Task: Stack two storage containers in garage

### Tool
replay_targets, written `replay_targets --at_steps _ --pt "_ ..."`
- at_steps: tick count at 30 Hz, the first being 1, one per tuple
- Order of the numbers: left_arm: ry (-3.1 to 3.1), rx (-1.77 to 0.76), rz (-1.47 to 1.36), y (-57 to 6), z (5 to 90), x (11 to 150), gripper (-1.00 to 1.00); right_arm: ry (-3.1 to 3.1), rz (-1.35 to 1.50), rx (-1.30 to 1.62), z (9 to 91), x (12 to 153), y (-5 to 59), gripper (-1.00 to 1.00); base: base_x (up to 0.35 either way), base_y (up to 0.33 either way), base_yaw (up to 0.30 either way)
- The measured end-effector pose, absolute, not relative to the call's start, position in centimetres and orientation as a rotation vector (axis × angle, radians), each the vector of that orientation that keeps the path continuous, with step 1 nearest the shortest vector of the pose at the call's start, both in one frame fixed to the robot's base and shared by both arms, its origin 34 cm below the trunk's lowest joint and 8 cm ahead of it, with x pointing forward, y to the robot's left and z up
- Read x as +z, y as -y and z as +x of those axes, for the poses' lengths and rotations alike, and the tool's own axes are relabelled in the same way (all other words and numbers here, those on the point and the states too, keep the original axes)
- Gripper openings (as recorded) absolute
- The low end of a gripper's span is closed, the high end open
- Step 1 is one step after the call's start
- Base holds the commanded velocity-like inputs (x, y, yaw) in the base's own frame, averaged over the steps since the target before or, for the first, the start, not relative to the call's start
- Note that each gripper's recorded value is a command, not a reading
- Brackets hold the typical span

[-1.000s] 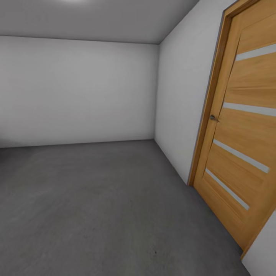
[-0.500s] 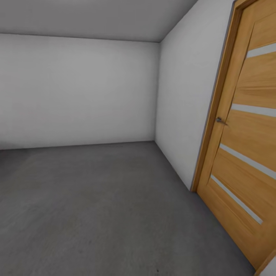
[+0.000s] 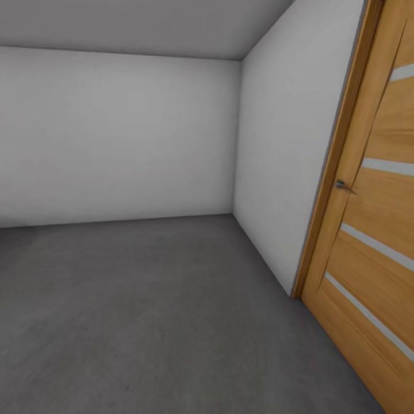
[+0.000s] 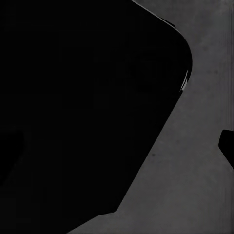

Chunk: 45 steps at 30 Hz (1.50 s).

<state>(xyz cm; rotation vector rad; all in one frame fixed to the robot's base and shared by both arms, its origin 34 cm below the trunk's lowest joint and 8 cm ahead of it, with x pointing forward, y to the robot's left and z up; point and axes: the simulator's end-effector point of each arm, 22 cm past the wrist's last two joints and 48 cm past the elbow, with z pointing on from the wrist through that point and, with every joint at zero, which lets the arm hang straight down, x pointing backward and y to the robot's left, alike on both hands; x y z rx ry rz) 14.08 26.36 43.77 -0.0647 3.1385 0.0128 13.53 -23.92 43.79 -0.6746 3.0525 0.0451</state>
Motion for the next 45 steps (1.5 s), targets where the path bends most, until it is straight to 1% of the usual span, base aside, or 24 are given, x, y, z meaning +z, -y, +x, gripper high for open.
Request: replay_targets --at_steps 15,45 --pt "-3.138 0.013 -0.065 -26.36 14.08 43.77 1.00 -3.052 -0.677 0.043 13.54 43.79 24.03 1.00 0.324 0.000 -0.020" --pt "-3.138 0.012 -0.064 -26.34 14.09 43.77 1.00 -3.042 -0.674 0.046 13.74 43.80 23.93 1.00 0.324 0.000 -0.233"
